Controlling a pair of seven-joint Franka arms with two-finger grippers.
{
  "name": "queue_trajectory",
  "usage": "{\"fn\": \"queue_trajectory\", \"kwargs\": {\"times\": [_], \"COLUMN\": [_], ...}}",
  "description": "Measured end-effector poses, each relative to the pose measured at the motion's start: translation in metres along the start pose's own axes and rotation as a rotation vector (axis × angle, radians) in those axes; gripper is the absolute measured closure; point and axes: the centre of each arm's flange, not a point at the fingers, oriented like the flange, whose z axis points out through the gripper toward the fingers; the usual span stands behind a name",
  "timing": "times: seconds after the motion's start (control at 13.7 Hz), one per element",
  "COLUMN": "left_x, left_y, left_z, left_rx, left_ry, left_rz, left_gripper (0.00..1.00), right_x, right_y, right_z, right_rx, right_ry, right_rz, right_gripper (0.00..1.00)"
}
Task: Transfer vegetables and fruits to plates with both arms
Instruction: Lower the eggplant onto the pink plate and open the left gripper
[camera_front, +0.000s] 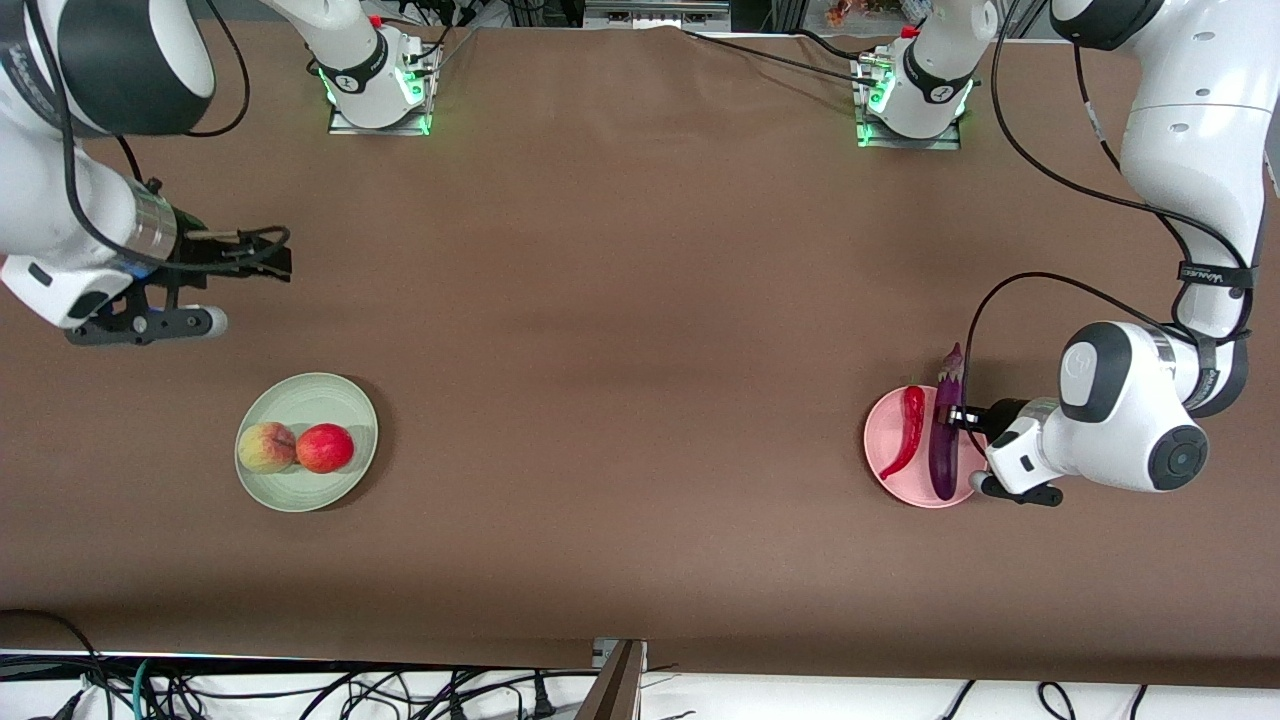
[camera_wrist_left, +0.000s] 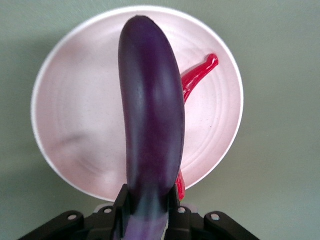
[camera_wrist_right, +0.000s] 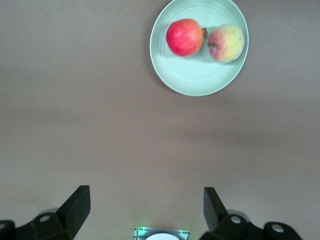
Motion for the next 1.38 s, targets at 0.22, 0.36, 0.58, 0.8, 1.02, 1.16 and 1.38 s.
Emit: {"fn": "queue_trajectory", "kwargs": {"times": [0.22, 0.36, 0.58, 0.8, 1.02, 1.16, 1.38], "left_x": [0.003, 0.003, 0.004, 0.004, 0.006, 0.007, 0.003], "left_y": [-0.005, -0.005, -0.005, -0.003, -0.001, 0.003, 0.017], "left_z": [0.017, 0.018, 0.017, 0.014, 0.003, -0.006, -0.031], "left_rx": [-0.01, -0.012, -0.011, -0.011, -0.016, -0.025, -0.017], "left_ry": [-0.022, -0.025, -0.022, -0.015, 0.006, 0.024, 0.053], "left_rz": [-0.003, -0.003, -0.003, 0.0, 0.002, 0.004, 0.023], "left_gripper": [0.67, 0.53, 0.27, 0.27, 0.06, 0.0, 0.0], "right_x": [-0.026, -0.048, -0.069, -0.066, -0.058, -0.055, -0.054], "right_y": [0.012, 0.033, 0.05, 0.047, 0.039, 0.039, 0.045], "right_z": [-0.029, -0.055, -0.065, -0.051, -0.043, -0.042, -0.04], "right_rx": [0.006, 0.015, 0.022, 0.021, 0.018, 0.018, 0.019], "right_ry": [0.076, 0.126, 0.13, 0.102, 0.091, 0.091, 0.087], "right_rz": [0.015, 0.048, 0.078, 0.072, 0.058, 0.058, 0.069], "right_gripper": [0.0, 0.0, 0.0, 0.0, 0.0, 0.0, 0.0]}}
